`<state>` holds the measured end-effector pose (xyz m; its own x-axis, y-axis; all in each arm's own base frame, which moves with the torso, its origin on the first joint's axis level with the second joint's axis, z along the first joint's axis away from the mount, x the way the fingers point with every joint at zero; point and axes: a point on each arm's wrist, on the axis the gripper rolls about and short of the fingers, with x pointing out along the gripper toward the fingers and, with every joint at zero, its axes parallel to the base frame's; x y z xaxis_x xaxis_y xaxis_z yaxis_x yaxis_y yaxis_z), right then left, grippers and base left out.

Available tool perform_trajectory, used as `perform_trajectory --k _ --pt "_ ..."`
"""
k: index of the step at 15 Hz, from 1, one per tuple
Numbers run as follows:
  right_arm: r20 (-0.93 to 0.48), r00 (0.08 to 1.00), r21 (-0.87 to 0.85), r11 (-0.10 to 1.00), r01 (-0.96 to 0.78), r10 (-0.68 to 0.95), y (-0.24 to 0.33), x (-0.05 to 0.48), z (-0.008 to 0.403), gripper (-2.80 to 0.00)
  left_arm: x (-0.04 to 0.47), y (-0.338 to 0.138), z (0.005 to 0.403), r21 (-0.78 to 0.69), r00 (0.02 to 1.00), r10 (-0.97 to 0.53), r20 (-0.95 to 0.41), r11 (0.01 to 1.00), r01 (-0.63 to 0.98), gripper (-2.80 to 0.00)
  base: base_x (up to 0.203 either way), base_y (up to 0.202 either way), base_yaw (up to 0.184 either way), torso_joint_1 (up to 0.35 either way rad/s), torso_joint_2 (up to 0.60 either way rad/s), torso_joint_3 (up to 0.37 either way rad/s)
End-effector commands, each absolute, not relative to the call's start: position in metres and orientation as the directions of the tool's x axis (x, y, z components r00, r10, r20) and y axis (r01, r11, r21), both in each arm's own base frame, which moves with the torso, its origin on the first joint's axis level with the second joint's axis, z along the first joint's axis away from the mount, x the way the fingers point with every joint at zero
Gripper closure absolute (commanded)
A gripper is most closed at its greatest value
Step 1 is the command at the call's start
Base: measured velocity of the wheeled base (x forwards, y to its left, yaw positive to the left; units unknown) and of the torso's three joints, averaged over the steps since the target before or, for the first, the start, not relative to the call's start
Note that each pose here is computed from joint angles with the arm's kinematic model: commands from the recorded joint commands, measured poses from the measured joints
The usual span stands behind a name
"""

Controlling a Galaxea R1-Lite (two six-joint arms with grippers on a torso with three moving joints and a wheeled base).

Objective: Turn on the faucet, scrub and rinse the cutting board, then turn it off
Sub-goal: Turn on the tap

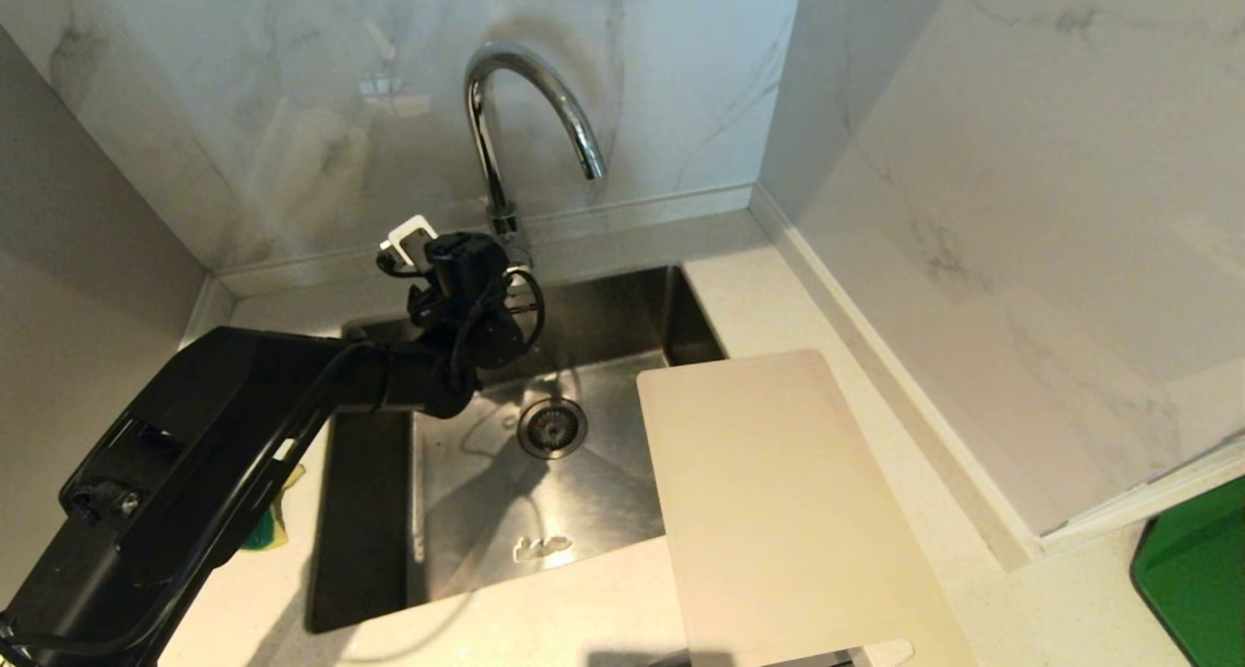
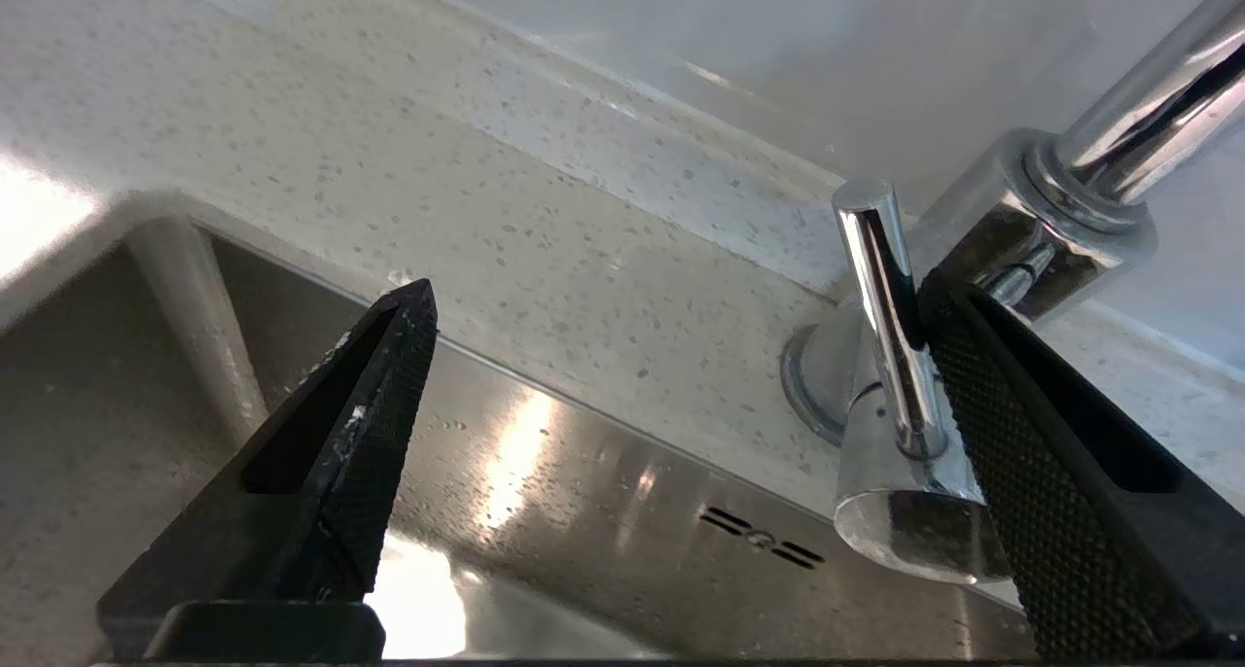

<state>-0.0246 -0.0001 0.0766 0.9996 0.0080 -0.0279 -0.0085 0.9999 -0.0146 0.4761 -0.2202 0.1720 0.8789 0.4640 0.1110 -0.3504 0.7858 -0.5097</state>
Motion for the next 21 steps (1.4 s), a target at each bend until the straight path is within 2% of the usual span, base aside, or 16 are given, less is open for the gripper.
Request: perform_trajectory --k 1,5,12,17,21 --pt "-0.028 1.0 -0.015 1.0 -0.01 0.009 0.0 -0.025 0.077 0.0 0.478 -0.216 0.172 -0.522 0.879 0.463 0.112 0.781 -0.345 -2.8 0.0 0.0 0.0 0.0 0.0 0.0" --pt "-0.028 1.0 -0.015 1.0 -0.01 0.009 0.0 -0.025 0.077 0.0 0.486 -0.198 0.174 -0.524 0.872 0.476 0.117 0.775 -0.353 -2.8 0.0 0.0 0.0 0.0 0.0 0.0" --pt "-0.029 1.0 -0.015 1.0 -0.01 0.009 0.0 -0.025 0.077 0.0 0.486 -0.196 0.175 -0.531 0.874 0.473 0.111 0.772 -0.35 -2.8 0.0 0.0 0.0 0.0 0.0 0.0" --pt "-0.029 1.0 -0.015 1.0 -0.01 0.009 0.0 -0.025 0.076 0.0 0.478 -0.193 0.177 -0.572 0.902 0.43 -0.042 0.73 -0.375 -2.8 0.0 0.0 0.0 0.0 0.0 0.0" --pt "-0.028 1.0 -0.015 1.0 -0.01 0.009 0.0 -0.025 0.077 0.0 0.476 -0.195 0.178 -0.589 0.909 0.412 -0.063 0.72 -0.367 -2.8 0.0 0.0 0.0 0.0 0.0 0.0"
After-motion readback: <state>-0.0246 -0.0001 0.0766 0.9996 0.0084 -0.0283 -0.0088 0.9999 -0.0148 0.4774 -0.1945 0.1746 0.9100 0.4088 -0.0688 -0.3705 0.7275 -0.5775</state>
